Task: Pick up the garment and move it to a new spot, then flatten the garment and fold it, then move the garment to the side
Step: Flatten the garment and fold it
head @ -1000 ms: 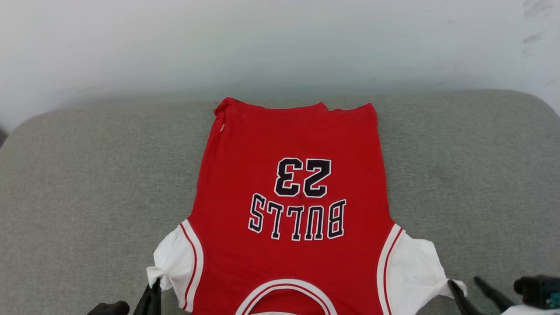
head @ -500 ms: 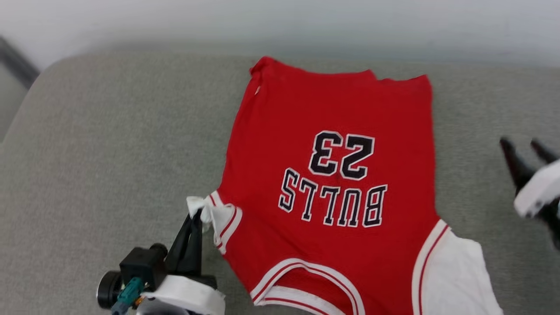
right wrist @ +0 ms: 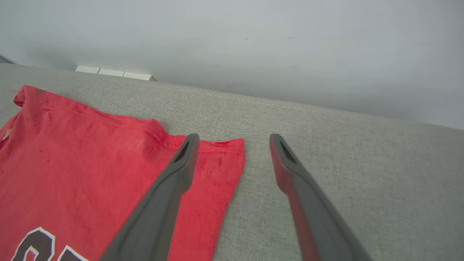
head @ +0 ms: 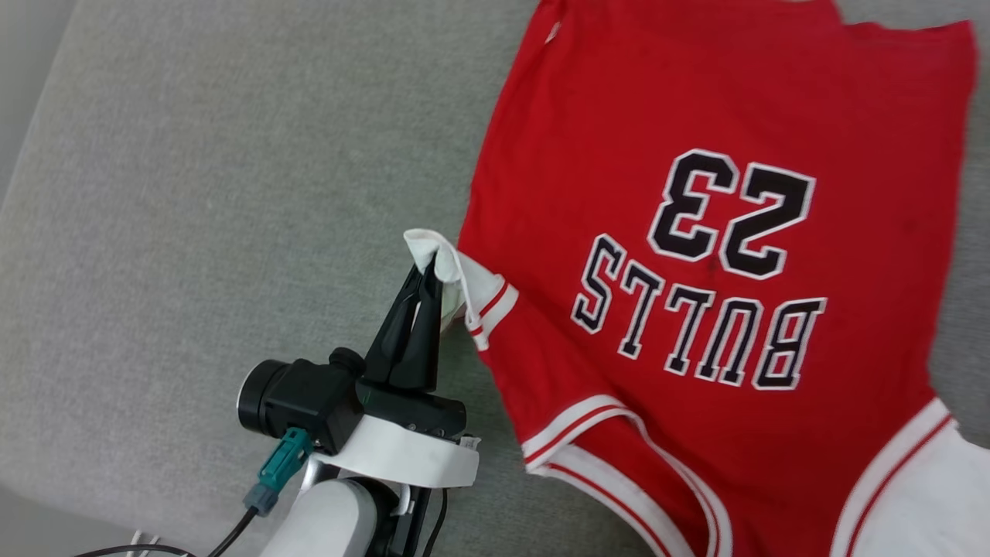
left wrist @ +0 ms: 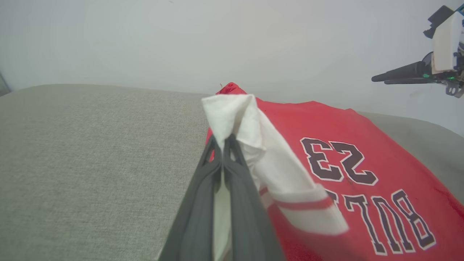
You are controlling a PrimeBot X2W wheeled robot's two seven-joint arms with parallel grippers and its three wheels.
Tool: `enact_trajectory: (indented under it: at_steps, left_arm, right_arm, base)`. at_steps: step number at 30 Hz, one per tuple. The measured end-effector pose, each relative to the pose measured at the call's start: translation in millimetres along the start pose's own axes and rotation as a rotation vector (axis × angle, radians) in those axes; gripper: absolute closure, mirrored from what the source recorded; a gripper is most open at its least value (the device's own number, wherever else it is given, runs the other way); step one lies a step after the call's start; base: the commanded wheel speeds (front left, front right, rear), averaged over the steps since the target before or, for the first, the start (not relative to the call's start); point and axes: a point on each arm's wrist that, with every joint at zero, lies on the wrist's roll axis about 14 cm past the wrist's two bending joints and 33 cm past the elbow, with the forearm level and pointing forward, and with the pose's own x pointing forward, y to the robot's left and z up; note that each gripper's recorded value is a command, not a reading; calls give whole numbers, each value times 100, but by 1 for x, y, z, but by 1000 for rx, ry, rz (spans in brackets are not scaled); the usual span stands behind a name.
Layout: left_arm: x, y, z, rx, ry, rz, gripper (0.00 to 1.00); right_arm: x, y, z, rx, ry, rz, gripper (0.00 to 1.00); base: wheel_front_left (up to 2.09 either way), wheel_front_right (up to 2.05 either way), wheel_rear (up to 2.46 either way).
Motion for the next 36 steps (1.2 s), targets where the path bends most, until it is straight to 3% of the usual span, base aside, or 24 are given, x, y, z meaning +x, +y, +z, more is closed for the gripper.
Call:
enact_trajectory:
  at_steps: [13,14,16,17,25,31,36]
  left_arm:
    - [5,23,-13,39,20,68,100]
    - [4,24,-14,40,23,72,100]
    - [4,24,-16,43,26,69,100]
    - [5,25,-17,46,27,66,100]
    - [5,23,-17,45,22,57,100]
    - [4,17,-15,37,16,35,100]
    - [4,14,-14,49,12,6,100]
  right_arm:
    - [65,20,-79,87,375,54,0]
    - [65,20,-82,98,393,54,22]
    - [65,20,-85,109,417,55,90]
    - [65,21,-85,112,418,57,100]
    - [58,38,-65,49,322,92,100]
    - [26,55,-13,-128,95,135,100]
    - [-18,49,7,-288,-50,142,100]
  base:
    - [0,0,0]
    - [0,0,0]
    - [0,0,0]
    - [0,0,0]
    - [0,0,0]
    - [0,0,0]
    - [0,0,0]
